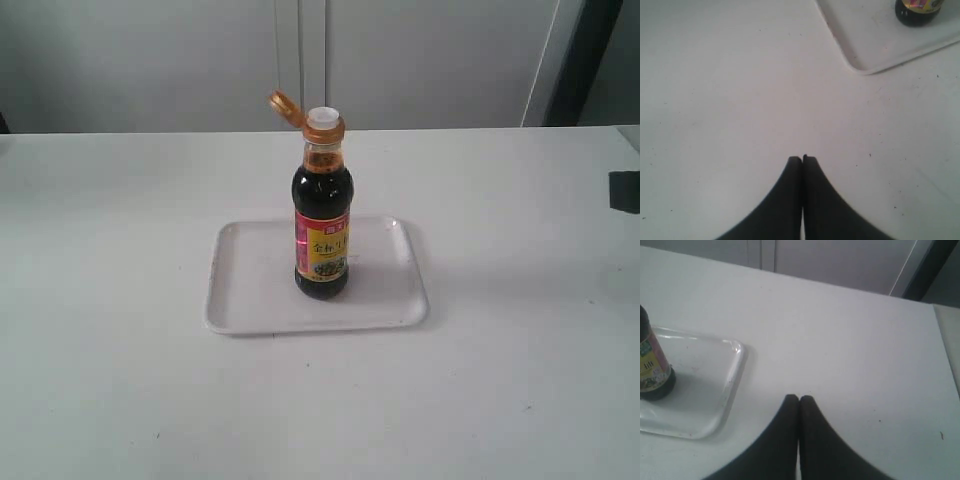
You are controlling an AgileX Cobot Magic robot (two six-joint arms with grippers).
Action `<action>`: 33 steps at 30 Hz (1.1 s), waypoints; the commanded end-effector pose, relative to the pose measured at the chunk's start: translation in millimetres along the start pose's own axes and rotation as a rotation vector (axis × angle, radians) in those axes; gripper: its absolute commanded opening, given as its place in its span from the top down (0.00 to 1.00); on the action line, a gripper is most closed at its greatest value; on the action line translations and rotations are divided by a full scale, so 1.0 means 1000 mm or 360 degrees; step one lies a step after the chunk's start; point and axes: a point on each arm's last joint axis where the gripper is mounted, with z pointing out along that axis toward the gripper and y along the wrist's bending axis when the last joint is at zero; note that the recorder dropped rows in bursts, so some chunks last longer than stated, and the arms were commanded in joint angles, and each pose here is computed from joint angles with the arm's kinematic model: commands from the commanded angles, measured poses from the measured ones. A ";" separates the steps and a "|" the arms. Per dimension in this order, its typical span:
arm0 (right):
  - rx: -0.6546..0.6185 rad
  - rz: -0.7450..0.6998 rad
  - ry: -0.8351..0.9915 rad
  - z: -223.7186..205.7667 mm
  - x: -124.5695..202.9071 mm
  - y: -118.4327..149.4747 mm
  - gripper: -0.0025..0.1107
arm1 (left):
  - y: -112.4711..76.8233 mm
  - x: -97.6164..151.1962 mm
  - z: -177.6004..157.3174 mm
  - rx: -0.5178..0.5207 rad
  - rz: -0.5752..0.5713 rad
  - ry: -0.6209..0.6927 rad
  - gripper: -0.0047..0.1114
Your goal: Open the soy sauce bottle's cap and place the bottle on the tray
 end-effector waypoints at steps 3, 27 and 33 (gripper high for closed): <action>0.0011 0.0038 -0.0269 -0.033 0.013 -0.001 0.98 | 0.001 0.016 -0.007 0.0056 -0.0021 -0.0164 0.96; 0.0016 0.0046 -0.0424 -0.059 0.034 -0.001 0.98 | 0.007 0.033 -0.032 0.0080 -0.0062 -0.0342 0.96; 0.0016 0.0046 -0.0424 -0.059 0.034 -0.001 0.98 | 0.007 0.033 -0.032 0.0079 -0.0059 -0.0341 0.96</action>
